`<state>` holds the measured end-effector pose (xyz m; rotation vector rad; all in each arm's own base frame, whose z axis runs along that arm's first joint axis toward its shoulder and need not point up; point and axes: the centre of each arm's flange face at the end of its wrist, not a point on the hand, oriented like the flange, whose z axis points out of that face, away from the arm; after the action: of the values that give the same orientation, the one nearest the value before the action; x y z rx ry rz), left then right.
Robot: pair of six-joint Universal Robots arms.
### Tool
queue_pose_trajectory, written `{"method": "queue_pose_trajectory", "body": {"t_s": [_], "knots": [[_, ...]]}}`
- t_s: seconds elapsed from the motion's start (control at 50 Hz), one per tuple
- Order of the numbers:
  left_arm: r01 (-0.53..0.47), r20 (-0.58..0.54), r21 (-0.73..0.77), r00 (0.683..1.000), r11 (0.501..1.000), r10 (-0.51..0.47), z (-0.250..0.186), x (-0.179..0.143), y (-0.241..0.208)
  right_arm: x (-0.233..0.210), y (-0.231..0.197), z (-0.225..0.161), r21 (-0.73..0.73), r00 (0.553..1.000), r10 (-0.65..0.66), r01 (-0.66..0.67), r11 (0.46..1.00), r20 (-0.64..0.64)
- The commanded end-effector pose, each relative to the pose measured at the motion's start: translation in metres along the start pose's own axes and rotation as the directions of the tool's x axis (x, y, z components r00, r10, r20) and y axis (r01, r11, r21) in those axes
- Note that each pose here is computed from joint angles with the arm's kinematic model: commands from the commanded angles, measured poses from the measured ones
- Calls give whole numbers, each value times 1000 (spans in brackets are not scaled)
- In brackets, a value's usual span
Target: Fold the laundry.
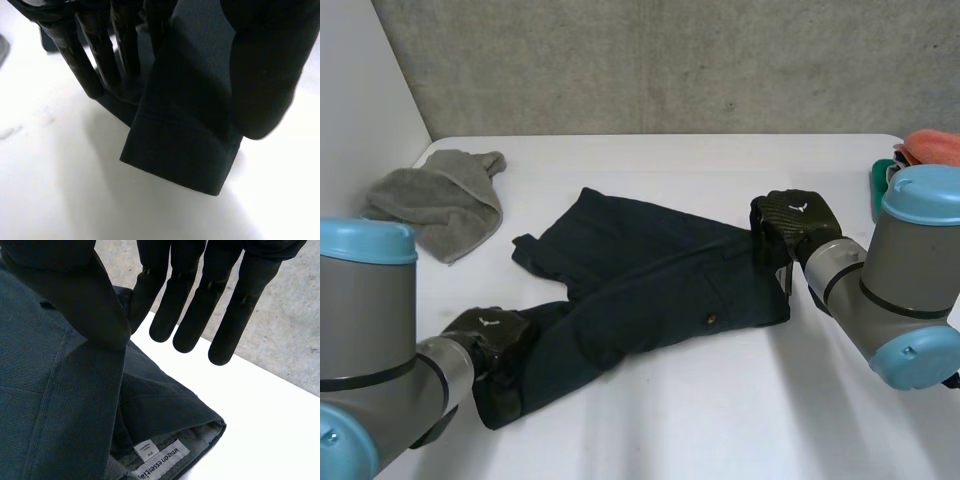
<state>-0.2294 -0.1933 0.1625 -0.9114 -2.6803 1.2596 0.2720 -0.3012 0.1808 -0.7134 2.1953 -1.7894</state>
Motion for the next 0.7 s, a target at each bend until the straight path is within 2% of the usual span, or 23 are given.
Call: {"method": "queue_pose_trajectory", "body": {"t_s": [0.02, 0.06, 0.14, 0.22, 0.24, 0.26, 0.28, 0.34, 0.36, 0.42, 0.44, 0.48, 0.54, 0.58, 0.64, 0.66, 0.7], "knots": [[-4, 12, -12, 1000, 1000, 4, 19, -4, 2, 3, -6, -9, 5, 1000, -15, 15, 1000, 22], [-3, 21, 0, 1000, 1000, 3, 21, -7, -1, 3, -7, -13, -2, 999, -34, 35, 999, 41], [-16, 42, 51, 999, 999, 14, 16, -14, -15, 0, -9, -31, -31, 980, -158, 163, 986, 123], [-80, 40, 91, 996, 993, 76, -1, -14, -27, -1, -1, -63, -109, 918, -309, 343, 933, 248], [-134, 15, 83, 991, 987, 133, -12, -10, -27, 1, 3, -79, -148, 880, -364, 421, 895, 304], [-165, 0, 77, 986, 983, 165, -18, -7, -27, 2, 6, -87, -167, 865, -380, 448, 878, 327], [-234, -45, 57, 971, 971, 236, -30, 1, -23, 4, 10, -102, -198, 825, -414, 512, 836, 384], [-331, -121, 22, 936, 943, 331, -46, 11, -13, 6, 18, -127, -240, 759, -447, 599, 764, 474], [-391, -181, 1, 905, 920, 385, -57, 18, -5, 8, 24, -142, -257, 718, -458, 646, 719, 525], [-455, -247, -16, 865, 891, 437, -68, 26, 4, 10, 27, -156, -226, 648, -491, 709, 668, 582], [-490, -282, -16, 838, 871, 467, -75, 31, 8, 9, 29, -158, -192, 616, -518, 733, 652, 593], [-510, -298, -9, 822, 860, 484, -78, 34, 9, 8, 30, -158, -186, 622, -511, 723, 665, 593], [-521, -280, 34, 814, 853, 508, -77, 39, 3, 10, 29, -150, -189, 675, -492, 675, 714, 550], [-514, -217, 74, 828, 855, 517, -70, 36, -11, 14, 26, -139, -193, 723, -483, 633, 750, 494], [-512, -148, 93, 841, 854, 521, -57, 31, -24, 18, 21, -129, -186, 766, -476, 592, 784, 432], [-505, -92, 113, 852, 856, 515, -47, 26, -36, 20, 16, -122, -175, 797, -461, 556, 813, 390], [-498, -35, 136, 862, 856, 506, -36, 20, -48, 20, 12, -116, -160, 822, -446, 523, 837, 353]]}}
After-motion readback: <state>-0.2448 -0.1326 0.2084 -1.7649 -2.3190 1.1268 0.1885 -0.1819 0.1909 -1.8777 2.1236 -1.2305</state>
